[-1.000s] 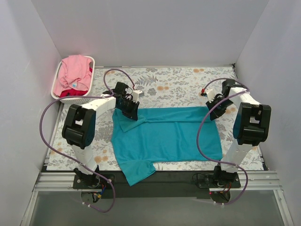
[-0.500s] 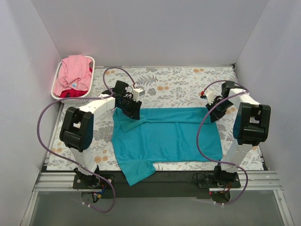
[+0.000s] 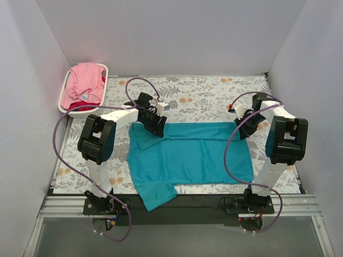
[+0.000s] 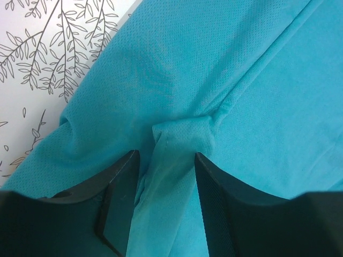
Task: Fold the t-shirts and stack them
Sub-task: Fold the tshirt
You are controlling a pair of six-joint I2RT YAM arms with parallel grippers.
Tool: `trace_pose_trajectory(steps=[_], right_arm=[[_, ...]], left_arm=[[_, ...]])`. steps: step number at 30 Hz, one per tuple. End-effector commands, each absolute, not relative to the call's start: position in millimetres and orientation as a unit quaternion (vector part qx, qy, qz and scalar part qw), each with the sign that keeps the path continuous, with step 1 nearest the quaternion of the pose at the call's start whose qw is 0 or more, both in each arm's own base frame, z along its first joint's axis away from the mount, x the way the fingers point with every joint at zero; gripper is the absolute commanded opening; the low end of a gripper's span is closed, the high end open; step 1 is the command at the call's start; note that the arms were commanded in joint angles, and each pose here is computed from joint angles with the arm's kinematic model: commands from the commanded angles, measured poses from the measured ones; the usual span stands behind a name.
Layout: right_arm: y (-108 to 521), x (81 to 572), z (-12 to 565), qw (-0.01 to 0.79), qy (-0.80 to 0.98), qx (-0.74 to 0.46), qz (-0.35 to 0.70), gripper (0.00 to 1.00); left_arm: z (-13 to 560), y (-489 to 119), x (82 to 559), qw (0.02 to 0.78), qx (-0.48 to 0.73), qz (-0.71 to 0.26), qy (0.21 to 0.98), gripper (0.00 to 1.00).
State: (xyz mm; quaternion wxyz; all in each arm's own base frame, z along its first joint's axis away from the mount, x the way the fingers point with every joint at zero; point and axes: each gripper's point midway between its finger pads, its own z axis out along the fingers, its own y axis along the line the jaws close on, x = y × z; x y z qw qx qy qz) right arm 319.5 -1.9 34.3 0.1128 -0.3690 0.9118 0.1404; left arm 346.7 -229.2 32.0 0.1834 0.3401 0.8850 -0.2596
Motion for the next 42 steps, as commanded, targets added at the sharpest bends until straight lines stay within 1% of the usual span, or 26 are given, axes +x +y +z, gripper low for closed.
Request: trace_pose_trajectory(steps=[1, 5, 9, 10, 12, 13, 14, 16, 21, 25, 27, 32, 35, 36, 37, 38, 39, 40, 42], right_arm=[[-3, 322, 35, 0.116, 0.91, -0.371, 0.141, 0.01], [-3, 324, 36, 0.119, 0.91, -0.371, 0.141, 0.01], [-3, 324, 37, 0.119, 0.91, -0.372, 0.14, 0.01], [-3, 324, 37, 0.119, 0.91, -0.372, 0.139, 0.01], [-4, 324, 38, 0.12, 0.91, -0.372, 0.138, 0.01], [-4, 323, 38, 0.12, 0.91, -0.373, 0.137, 0.01], [-4, 323, 38, 0.119, 0.91, -0.373, 0.136, 0.01], [-5, 323, 39, 0.119, 0.91, -0.375, 0.134, 0.01], [-7, 323, 40, 0.119, 0.909, -0.378, 0.13, 0.01], [-9, 320, 42, 0.119, 0.908, -0.383, 0.124, 0.01], [-9, 317, 42, 0.118, 0.907, -0.386, 0.123, 0.01], [-11, 310, 45, 0.114, 0.904, -0.394, 0.117, 0.01], [-14, 302, 41, 0.101, 0.904, -0.399, 0.115, 0.01], [-15, 300, 40, 0.098, 0.903, -0.402, 0.114, 0.07], [-15, 297, 39, 0.095, 0.903, -0.403, 0.114, 0.1], [-15, 297, 39, 0.095, 0.903, -0.403, 0.114, 0.12], [-15, 296, 40, 0.095, 0.904, -0.402, 0.113, 0.17], [-15, 297, 41, 0.097, 0.903, -0.403, 0.111, 0.2], [-17, 300, 45, 0.101, 0.904, -0.4, 0.108, 0.24]], left_arm=[[49, -237, 361, 0.219, 0.354, -0.254, 0.873, 0.45], [53, -242, 360, 0.22, 0.359, -0.262, 0.868, 0.41], [67, -247, 351, 0.222, 0.364, -0.283, 0.859, 0.3], [75, -248, 349, 0.227, 0.367, -0.287, 0.855, 0.23], [79, -247, 341, 0.222, 0.371, -0.296, 0.852, 0.13], [87, -246, 338, 0.228, 0.374, -0.297, 0.849, 0.06], [89, -246, 335, 0.228, 0.376, -0.297, 0.847, 0.03], [93, -243, 323, 0.223, 0.383, -0.3, 0.845, 0.0], [85, -236, 290, 0.193, 0.397, -0.301, 0.845, 0.0], [75, -232, 275, 0.174, 0.398, -0.3, 0.849, 0.0], [72, -234, 269, 0.169, 0.401, -0.301, 0.849, 0.05], [63, -236, 259, 0.155, 0.405, -0.299, 0.85, 0.13], [60, -234, 255, 0.146, 0.406, -0.296, 0.852, 0.22], [61, -234, 255, 0.145, 0.405, -0.295, 0.853, 0.25], [61, -233, 254, 0.144, 0.405, -0.294, 0.854, 0.31], [61, -231, 250, 0.136, 0.402, -0.294, 0.857, 0.33], [65, -232, 251, 0.137, 0.401, -0.294, 0.857, 0.34], [68, -231, 252, 0.138, 0.398, -0.294, 0.858, 0.36], [82, -228, 256, 0.151, 0.382, -0.299, 0.861, 0.36]])
